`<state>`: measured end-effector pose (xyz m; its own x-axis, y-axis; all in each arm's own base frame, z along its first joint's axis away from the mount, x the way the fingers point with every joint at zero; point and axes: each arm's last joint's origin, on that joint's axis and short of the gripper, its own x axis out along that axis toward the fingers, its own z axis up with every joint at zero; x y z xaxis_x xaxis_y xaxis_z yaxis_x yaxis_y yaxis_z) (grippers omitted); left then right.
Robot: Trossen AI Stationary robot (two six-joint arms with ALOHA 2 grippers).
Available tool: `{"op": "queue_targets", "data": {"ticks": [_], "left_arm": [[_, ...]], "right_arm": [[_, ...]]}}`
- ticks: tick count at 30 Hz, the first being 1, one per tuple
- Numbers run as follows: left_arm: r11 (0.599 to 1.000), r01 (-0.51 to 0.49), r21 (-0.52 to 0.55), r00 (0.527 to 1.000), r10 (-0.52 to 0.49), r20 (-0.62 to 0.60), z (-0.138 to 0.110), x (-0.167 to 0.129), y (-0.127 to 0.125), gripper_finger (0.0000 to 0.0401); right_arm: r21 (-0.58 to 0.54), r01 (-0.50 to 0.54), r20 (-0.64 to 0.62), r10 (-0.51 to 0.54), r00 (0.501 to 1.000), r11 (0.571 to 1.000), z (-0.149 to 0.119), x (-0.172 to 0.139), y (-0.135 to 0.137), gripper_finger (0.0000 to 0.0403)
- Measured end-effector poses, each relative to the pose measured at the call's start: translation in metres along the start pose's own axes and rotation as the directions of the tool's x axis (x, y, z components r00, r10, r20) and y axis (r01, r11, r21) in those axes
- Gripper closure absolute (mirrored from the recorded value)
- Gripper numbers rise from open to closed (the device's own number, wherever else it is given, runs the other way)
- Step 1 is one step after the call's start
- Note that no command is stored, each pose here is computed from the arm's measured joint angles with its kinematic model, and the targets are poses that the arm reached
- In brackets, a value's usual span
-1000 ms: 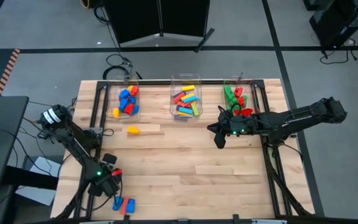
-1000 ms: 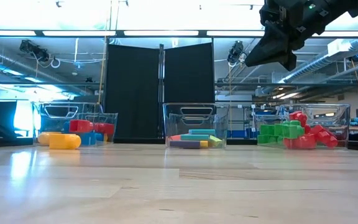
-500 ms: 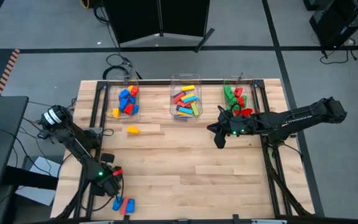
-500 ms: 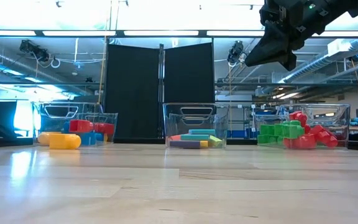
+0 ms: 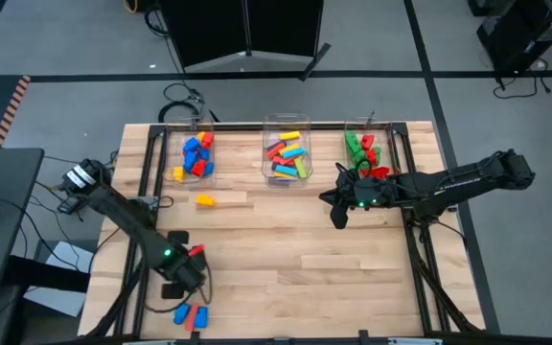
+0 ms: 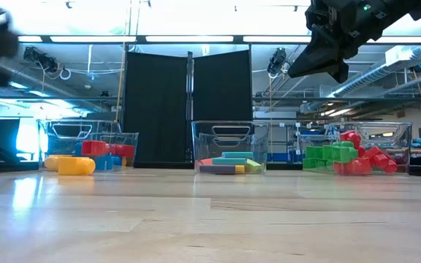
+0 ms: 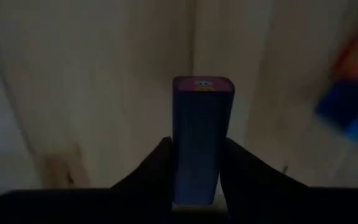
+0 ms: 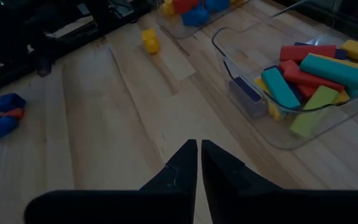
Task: Sort blocks by size
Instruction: Put the purple block into the middle transparent bin
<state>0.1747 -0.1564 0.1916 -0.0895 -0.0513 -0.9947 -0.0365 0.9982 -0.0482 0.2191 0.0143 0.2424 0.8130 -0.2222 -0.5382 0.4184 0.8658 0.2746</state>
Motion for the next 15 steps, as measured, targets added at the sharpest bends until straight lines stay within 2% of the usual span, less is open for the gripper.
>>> {"op": "queue_targets", "data": {"ticks": [6,15], "left_arm": [[0.995,-0.044,-0.089,0.976,0.062,0.208,0.039,-0.036,0.02,0.0298],[0.961,-0.11,-0.255,0.874,0.216,0.436,0.09,-0.097,0.081,0.0298]], "right_arm": [[0.0,0.001,0.0,-0.001,1.0,1.0,0.0,0.0,0.0,0.0367],[-0.046,-0.029,-0.018,0.028,0.999,0.999,-0.001,0.0,0.001,0.0372]]}}
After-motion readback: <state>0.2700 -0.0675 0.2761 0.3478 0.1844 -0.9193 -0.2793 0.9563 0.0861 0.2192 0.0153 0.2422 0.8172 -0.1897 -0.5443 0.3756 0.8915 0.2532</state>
